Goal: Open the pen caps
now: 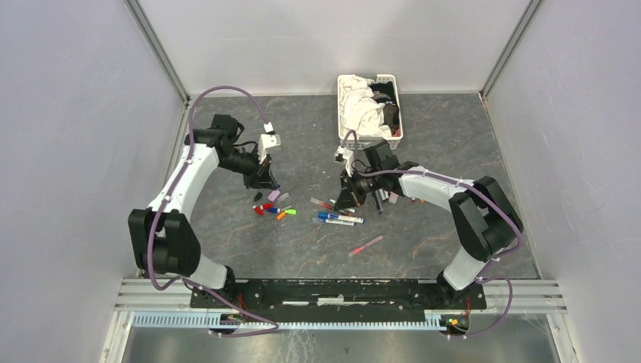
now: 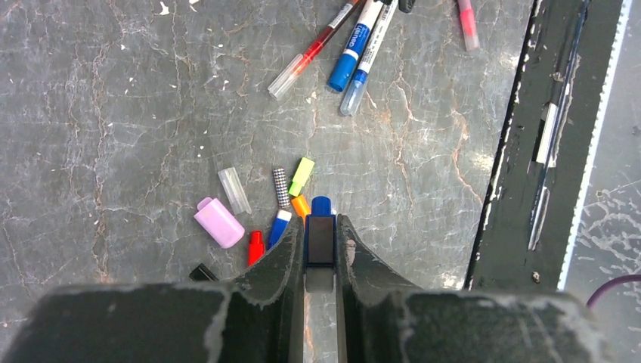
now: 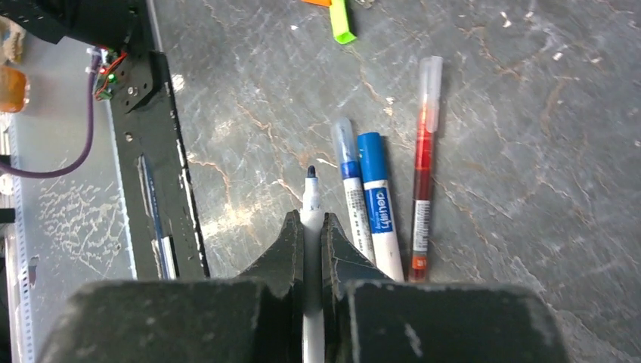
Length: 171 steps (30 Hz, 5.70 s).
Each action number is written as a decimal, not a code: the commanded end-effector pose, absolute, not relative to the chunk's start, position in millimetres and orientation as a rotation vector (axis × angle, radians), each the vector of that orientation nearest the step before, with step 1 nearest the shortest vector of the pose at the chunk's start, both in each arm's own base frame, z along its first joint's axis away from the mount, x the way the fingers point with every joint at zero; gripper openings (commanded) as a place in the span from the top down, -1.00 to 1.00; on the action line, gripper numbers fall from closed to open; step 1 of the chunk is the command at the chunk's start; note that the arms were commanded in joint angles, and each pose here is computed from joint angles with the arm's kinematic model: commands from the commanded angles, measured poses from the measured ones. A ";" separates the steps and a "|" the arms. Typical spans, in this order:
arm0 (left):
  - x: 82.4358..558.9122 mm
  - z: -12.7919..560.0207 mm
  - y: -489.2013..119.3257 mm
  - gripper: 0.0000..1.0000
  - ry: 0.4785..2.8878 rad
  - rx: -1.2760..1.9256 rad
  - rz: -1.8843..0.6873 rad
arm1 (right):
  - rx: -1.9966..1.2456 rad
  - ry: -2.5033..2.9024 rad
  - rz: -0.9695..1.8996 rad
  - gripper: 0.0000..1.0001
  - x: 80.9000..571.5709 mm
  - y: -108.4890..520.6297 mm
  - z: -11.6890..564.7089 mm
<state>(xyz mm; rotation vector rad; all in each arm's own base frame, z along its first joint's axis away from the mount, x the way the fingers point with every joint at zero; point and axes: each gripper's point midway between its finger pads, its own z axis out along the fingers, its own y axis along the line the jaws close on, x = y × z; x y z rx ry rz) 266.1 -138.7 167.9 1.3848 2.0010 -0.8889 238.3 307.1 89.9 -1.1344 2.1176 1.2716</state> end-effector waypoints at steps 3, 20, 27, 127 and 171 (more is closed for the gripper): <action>281.0 155.3 -145.4 0.96 1.992 1.362 -0.847 | -0.928 2.146 1.019 1.00 283.3 287.0 95.1; 326.3 61.2 -159.0 0.70 2.165 1.254 -0.628 | -0.241 2.239 0.256 1.00 359.0 154.3 65.7; 320.8 41.6 -153.1 0.41 2.216 1.282 -0.570 | -0.195 2.263 0.232 0.98 366.6 152.6 51.9; 275.3 187.8 -131.1 -1.00 2.165 1.065 -0.832 | -1.048 2.251 0.468 0.24 286.7 278.8 3.4; 220.1 163.5 -206.8 -0.22 2.012 1.455 -1.231 | -1.416 1.780 1.358 1.00 216.1 370.5 164.4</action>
